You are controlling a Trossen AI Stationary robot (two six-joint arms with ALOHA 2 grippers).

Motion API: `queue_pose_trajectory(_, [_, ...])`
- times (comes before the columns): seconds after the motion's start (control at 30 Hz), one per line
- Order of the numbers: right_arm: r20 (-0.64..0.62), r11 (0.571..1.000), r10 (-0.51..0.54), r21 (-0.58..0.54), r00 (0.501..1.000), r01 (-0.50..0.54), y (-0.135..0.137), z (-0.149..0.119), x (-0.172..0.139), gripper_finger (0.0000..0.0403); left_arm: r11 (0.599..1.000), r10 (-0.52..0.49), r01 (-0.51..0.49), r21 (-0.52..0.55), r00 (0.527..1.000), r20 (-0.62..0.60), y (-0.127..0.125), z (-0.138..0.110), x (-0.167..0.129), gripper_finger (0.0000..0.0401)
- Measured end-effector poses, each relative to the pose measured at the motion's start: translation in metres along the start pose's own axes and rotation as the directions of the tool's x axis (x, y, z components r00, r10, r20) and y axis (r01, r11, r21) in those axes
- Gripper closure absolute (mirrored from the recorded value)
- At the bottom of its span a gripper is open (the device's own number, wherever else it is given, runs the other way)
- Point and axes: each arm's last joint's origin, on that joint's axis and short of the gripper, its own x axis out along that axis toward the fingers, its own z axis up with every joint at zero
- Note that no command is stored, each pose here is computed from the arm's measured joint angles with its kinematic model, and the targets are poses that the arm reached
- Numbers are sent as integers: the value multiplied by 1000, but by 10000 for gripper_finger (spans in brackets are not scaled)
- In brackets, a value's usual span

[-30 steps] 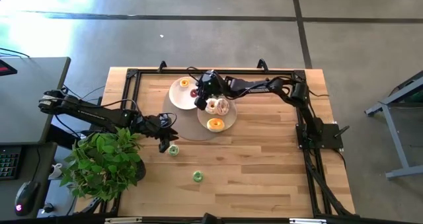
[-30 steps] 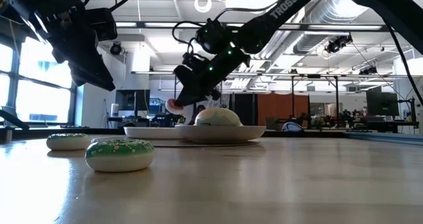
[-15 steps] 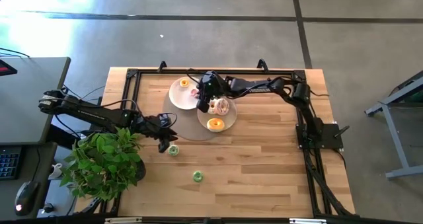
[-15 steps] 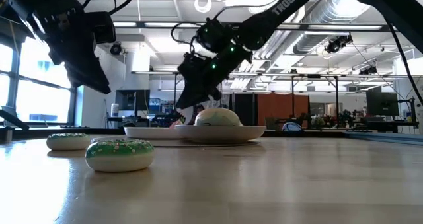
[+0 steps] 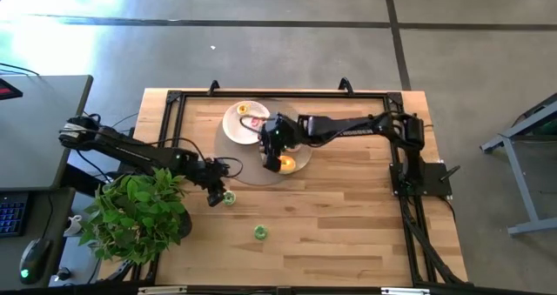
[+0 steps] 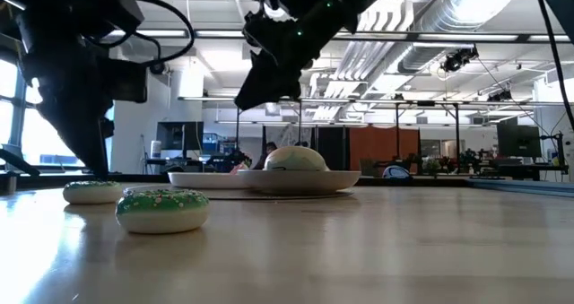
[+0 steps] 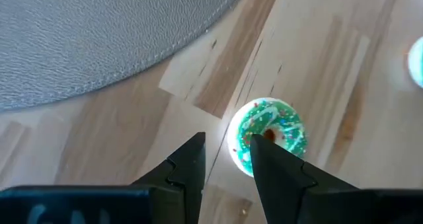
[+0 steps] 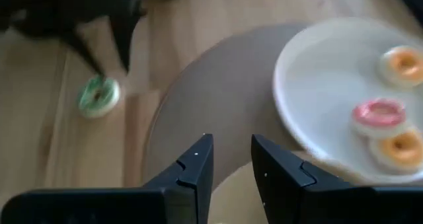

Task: Pick & Place donuts
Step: Put the top small green doughnut on the white plate

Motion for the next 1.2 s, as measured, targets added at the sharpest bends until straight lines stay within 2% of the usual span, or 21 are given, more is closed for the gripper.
queue_pose_trajectory(0.27, [-143,997,49,-53,988,-57,39,-17,0,304,999,36,-36,3,996,-88,0,-2,23,282])
queue_pose_trajectory(0.57, [-213,998,34,-52,977,-46,51,-25,-2,304,1000,-9,9,-4,998,-67,-3,0,22,285])
queue_pose_trajectory(0.73, [-229,984,171,-12,958,-178,63,-28,-2,304,998,-65,65,-3,993,-103,-4,-1,23,331])
queue_pose_trajectory(0.87, [-235,937,339,-4,911,-349,85,-38,1,304,997,-71,71,-5,990,-124,-5,-1,26,390])
queue_pose_trajectory(0.97, [-198,901,423,-17,884,-434,107,-51,6,304,998,-64,62,-26,992,-112,-5,0,27,391])
queue_pose_trajectory(1.1, [-156,879,466,-33,871,-476,129,-70,11,304,998,-67,66,-22,995,-74,-6,2,23,399])
queue_pose_trajectory(1.2, [-139,867,488,-32,862,-497,140,-74,10,304,997,-70,70,-15,997,-15,-14,14,13,399])
